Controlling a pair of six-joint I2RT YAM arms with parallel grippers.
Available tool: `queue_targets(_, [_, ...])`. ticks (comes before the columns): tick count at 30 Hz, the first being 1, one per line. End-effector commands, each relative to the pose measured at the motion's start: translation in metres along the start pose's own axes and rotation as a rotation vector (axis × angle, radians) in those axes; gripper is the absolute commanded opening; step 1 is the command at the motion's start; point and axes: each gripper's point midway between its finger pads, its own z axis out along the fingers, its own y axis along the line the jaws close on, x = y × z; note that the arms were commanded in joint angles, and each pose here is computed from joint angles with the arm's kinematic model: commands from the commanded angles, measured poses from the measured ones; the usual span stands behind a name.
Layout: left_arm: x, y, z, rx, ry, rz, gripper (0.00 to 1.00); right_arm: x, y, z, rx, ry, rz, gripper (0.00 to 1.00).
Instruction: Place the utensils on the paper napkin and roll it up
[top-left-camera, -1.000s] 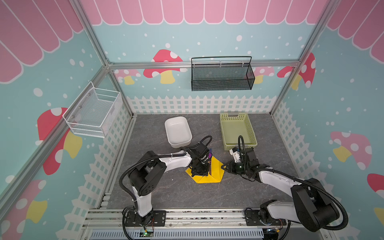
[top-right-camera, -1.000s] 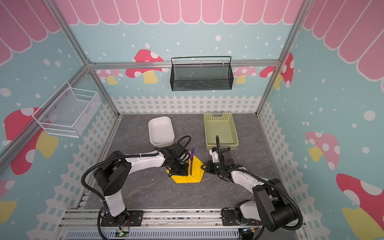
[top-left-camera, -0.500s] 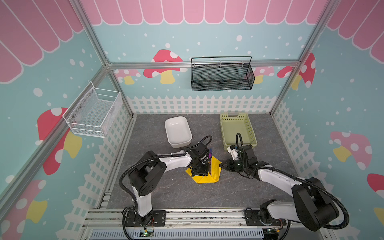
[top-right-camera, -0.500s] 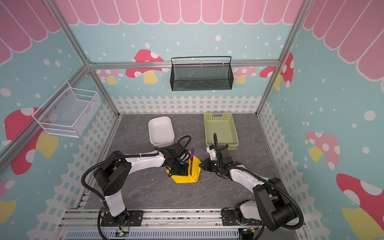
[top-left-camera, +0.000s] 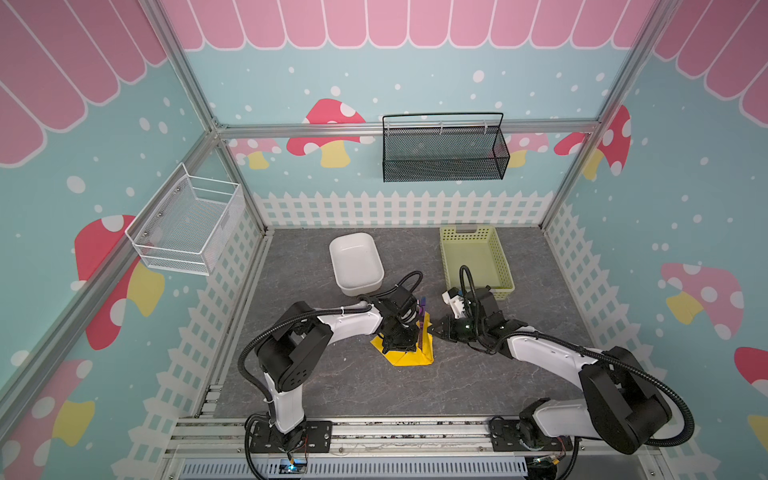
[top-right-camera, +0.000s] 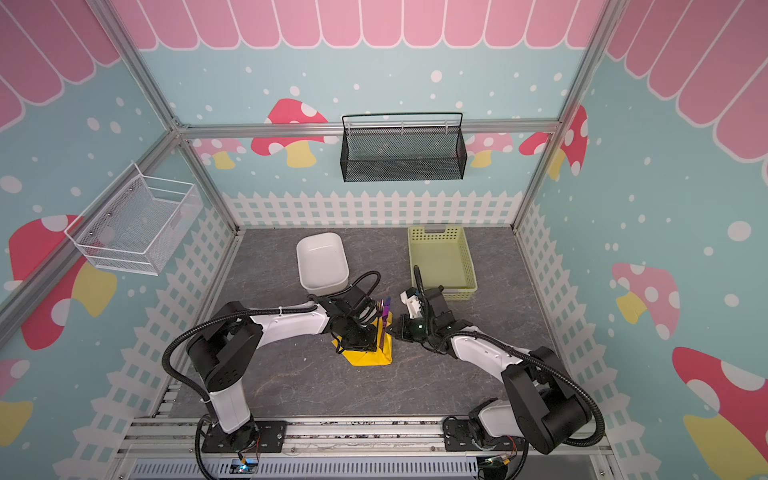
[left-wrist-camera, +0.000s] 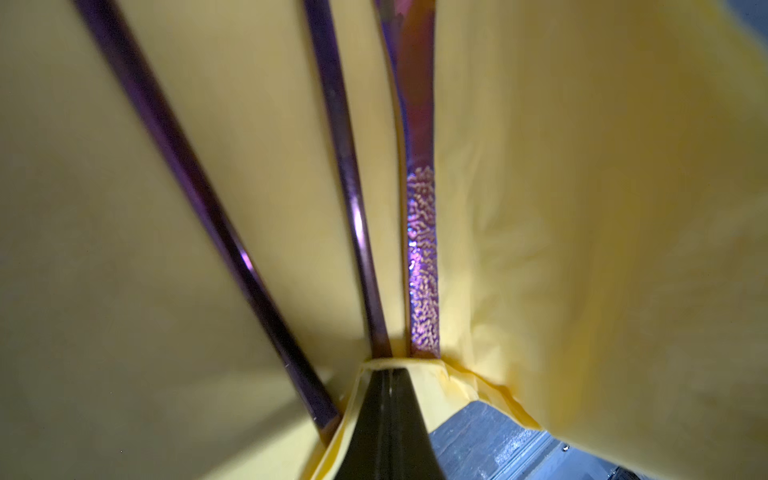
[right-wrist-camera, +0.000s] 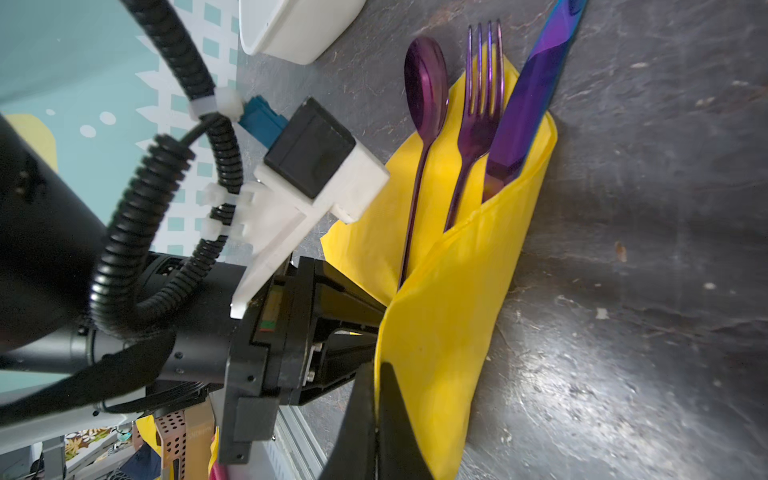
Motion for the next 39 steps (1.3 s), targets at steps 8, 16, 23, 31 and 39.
queue_targets(8, [0.000, 0.005, -0.009, 0.025, -0.035, -0.037, 0.00, -0.006, 0.018, 0.015, -0.035, -0.004, -0.007, 0.00])
queue_targets(16, [-0.001, 0.010, -0.029, 0.035, -0.084, -0.058, 0.00, -0.003, 0.022, 0.030, -0.037, 0.023, -0.013, 0.00])
queue_targets(23, [0.003, 0.021, -0.035, 0.019, -0.097, -0.077, 0.00, -0.003, 0.027, 0.041, -0.040, 0.040, -0.019, 0.00])
queue_targets(31, [-0.017, 0.037, -0.035, -0.002, -0.127, -0.105, 0.02, -0.003, 0.027, 0.049, -0.036, 0.054, -0.020, 0.00])
queue_targets(39, [-0.042, 0.039, -0.030, 0.032, -0.153, -0.123, 0.02, -0.002, 0.027, 0.052, -0.035, 0.062, -0.020, 0.00])
